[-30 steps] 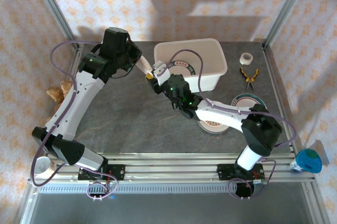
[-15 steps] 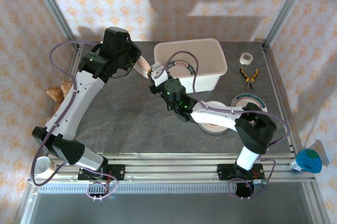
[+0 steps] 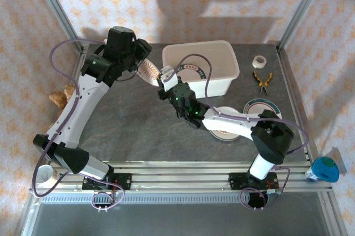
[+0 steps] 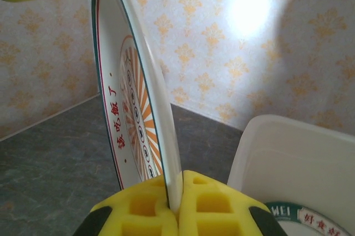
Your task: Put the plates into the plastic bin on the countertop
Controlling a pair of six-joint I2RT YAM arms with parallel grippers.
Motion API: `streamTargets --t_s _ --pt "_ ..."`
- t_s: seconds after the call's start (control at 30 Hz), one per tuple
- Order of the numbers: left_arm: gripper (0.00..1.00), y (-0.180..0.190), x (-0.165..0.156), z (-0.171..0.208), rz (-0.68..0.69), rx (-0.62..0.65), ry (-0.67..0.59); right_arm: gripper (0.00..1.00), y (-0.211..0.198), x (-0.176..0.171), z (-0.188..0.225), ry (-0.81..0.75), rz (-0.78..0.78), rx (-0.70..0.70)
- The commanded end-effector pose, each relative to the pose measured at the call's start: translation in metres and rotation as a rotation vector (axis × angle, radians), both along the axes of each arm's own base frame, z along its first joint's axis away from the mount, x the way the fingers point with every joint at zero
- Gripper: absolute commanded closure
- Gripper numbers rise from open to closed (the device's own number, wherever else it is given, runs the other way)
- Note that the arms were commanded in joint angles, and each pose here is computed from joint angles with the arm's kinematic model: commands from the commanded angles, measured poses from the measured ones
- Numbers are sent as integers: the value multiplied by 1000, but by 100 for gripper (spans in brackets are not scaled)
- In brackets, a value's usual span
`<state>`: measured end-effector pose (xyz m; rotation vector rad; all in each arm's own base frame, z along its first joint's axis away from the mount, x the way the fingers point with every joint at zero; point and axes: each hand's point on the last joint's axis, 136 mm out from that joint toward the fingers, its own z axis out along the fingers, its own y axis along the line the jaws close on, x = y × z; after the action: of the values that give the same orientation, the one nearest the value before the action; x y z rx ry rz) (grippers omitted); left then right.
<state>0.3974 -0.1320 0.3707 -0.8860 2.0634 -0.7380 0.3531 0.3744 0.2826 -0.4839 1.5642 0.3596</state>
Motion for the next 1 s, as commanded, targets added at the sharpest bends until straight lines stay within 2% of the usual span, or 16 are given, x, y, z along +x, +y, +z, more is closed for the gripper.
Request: streamTargets --t_s 0.0,0.17,0.27,0.5,0.63,0.77,0.9,0.97 --pt "40 19 -4 47 31 54 -143 100 -25 7 54 33 -35 202" --pt "31 37 -9 72 43 180 -209 100 -58 26 70 143 -48 320" --pt "28 42 -6 74 24 266 -235 100 -81 41 81 220 -55 382" --pt "27 49 8 43 -47 431 -219 100 -147 81 79 460 -90 402" --pt "25 49 18 26 -114 449 -232 100 -160 89 56 652 30 333" --pt "25 52 27 3 -173 436 -190 100 -179 98 24 834 64 280" --pt "25 51 36 -25 -242 436 -131 100 -194 112 4 938 114 319" --pt "25 49 38 -37 -275 444 -111 100 -197 114 -5 973 130 296"
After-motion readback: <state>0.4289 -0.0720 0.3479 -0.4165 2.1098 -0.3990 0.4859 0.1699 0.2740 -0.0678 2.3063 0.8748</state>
